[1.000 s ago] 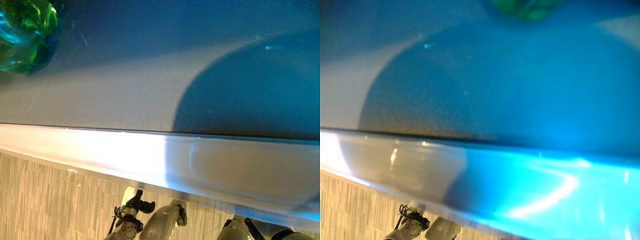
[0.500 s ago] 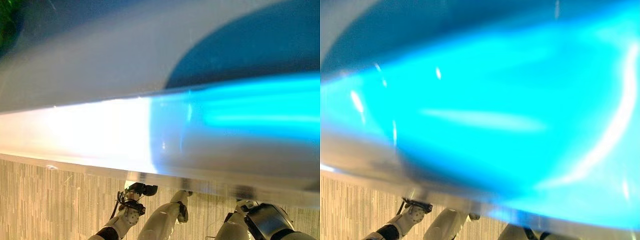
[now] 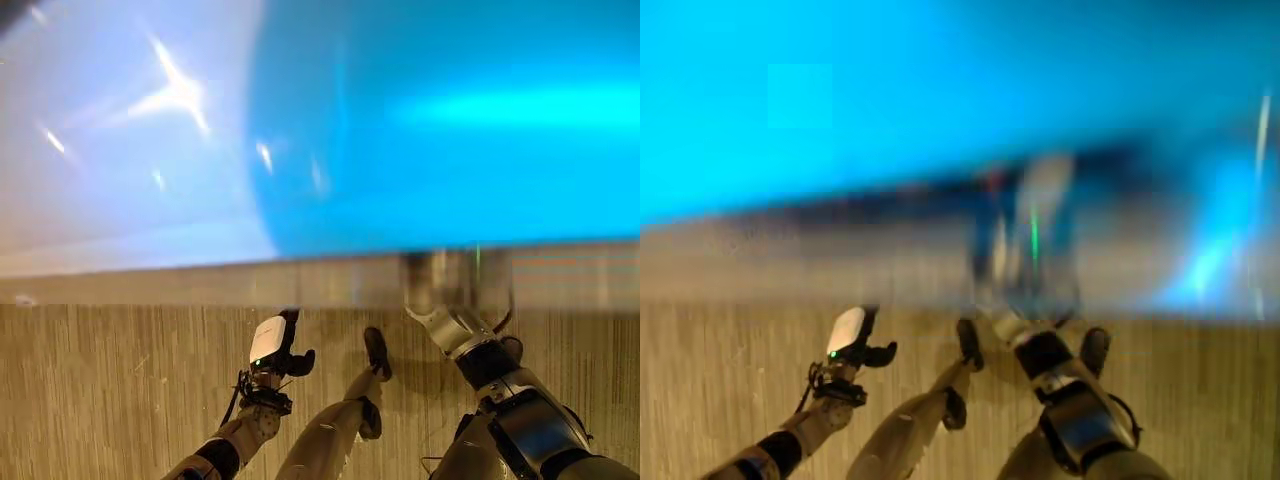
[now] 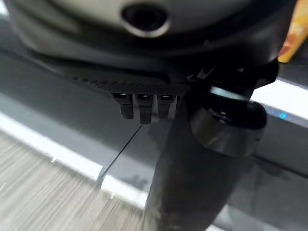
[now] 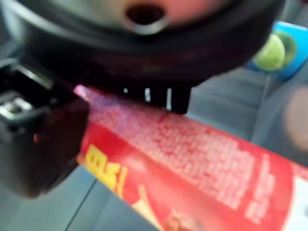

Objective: Put the goods on the table back onto the shelves and tidy them up.

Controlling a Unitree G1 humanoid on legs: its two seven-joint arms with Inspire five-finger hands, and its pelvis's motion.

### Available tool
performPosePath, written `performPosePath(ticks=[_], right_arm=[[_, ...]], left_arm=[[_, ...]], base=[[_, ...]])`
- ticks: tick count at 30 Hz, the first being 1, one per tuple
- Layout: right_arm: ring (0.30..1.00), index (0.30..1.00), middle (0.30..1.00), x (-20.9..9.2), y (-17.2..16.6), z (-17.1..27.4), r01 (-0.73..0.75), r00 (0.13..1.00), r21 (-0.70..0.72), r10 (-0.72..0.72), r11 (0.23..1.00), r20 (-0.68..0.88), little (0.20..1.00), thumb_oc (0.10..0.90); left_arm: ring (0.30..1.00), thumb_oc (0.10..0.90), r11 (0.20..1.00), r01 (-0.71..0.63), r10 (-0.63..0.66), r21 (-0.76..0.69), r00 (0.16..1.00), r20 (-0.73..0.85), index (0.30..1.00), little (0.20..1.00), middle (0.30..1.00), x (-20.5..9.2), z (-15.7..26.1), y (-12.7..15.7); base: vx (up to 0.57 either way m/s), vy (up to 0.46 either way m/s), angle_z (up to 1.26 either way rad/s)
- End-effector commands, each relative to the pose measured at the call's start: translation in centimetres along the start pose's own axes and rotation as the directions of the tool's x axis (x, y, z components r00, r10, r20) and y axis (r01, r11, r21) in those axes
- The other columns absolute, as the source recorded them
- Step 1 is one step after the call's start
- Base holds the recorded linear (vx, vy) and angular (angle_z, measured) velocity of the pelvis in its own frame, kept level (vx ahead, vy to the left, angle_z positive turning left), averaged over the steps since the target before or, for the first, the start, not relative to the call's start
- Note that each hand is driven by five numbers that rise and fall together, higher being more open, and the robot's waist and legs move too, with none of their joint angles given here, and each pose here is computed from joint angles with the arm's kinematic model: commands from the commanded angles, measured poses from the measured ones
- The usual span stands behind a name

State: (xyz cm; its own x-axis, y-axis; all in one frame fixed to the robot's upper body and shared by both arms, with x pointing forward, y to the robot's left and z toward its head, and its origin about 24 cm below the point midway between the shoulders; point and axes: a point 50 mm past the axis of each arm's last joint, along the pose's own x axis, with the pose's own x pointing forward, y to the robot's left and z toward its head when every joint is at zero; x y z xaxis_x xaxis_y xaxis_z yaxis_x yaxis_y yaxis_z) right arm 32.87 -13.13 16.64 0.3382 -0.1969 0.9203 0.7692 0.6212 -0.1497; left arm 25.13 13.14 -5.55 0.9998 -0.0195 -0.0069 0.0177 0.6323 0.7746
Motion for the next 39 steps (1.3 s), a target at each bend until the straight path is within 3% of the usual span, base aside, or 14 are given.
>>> performPosePath(ticks=[1, 8, 18, 29, 34, 39], right_arm=[[0.900, 0.900, 0.900, 0.9, 0.1, 0.8, 0.065, 0.998, 0.045, -0.065, 0.997, 0.007, 0.900, 0.800], [0.900, 0.900, 0.900, 0.1, 0.1, 1.4, 0.026, 1.000, 0.104, -0.027, 0.994, 0.003, 0.900, 0.800], [0.900, 0.900, 0.900, 1.5, -0.6, 4.2, 0.048, 0.992, 0.219, -0.073, 0.974, 0.106, 0.900, 0.800], [0.900, 0.900, 0.900, 2.6, -1.6, 7.2, 0.079, 0.975, 0.343, -0.144, 0.936, 0.169, 0.900, 0.800], [0.900, 0.900, 0.900, 1.8, -1.7, 8.2, 0.042, 0.981, 0.407, -0.115, 0.913, 0.155, 0.900, 0.800], [0.900, 0.900, 0.900, 0.3, -3.2, 7.2, 0.032, 0.988, 0.376, -0.085, 0.926, 0.126, 0.900, 0.800]], left_arm=[[0.900, 0.800, 0.983, -0.154, 0.152, 0.098, 0.988, 0.035, 0.900, 0.900, 0.900, 1.0, -1.2, 2.9], [0.900, 0.800, 0.964, -0.218, 0.203, 0.154, 0.973, 0.110, 0.900, 0.900, 0.900, 1.8, -0.9, 4.5], [0.900, 0.800, 0.934, -0.300, 0.270, 0.194, 0.948, 0.167, 0.900, 0.900, 0.900, 2.3, -1.1, 6.9], [0.900, 0.800, 0.939, -0.284, 0.255, 0.193, 0.953, 0.161, 0.900, 0.900, 0.900, 1.9, -1.6, 7.1], [0.900, 0.800, 0.945, -0.256, 0.236, 0.202, 0.965, 0.117, 0.900, 0.900, 0.900, 1.1, -2.6, 7.0], [0.900, 0.800, 0.959, -0.201, 0.196, 0.200, 0.980, 0.044, 0.900, 0.900, 0.900, -0.3, -4.0, 6.4]], base=[[0.03, 0.000, -0.05], [0.05, -0.004, 0.00], [-0.02, -0.015, -0.03], [-0.02, -0.016, -0.01], [-0.03, -0.002, 0.06], [0.04, -0.007, 0.05]])
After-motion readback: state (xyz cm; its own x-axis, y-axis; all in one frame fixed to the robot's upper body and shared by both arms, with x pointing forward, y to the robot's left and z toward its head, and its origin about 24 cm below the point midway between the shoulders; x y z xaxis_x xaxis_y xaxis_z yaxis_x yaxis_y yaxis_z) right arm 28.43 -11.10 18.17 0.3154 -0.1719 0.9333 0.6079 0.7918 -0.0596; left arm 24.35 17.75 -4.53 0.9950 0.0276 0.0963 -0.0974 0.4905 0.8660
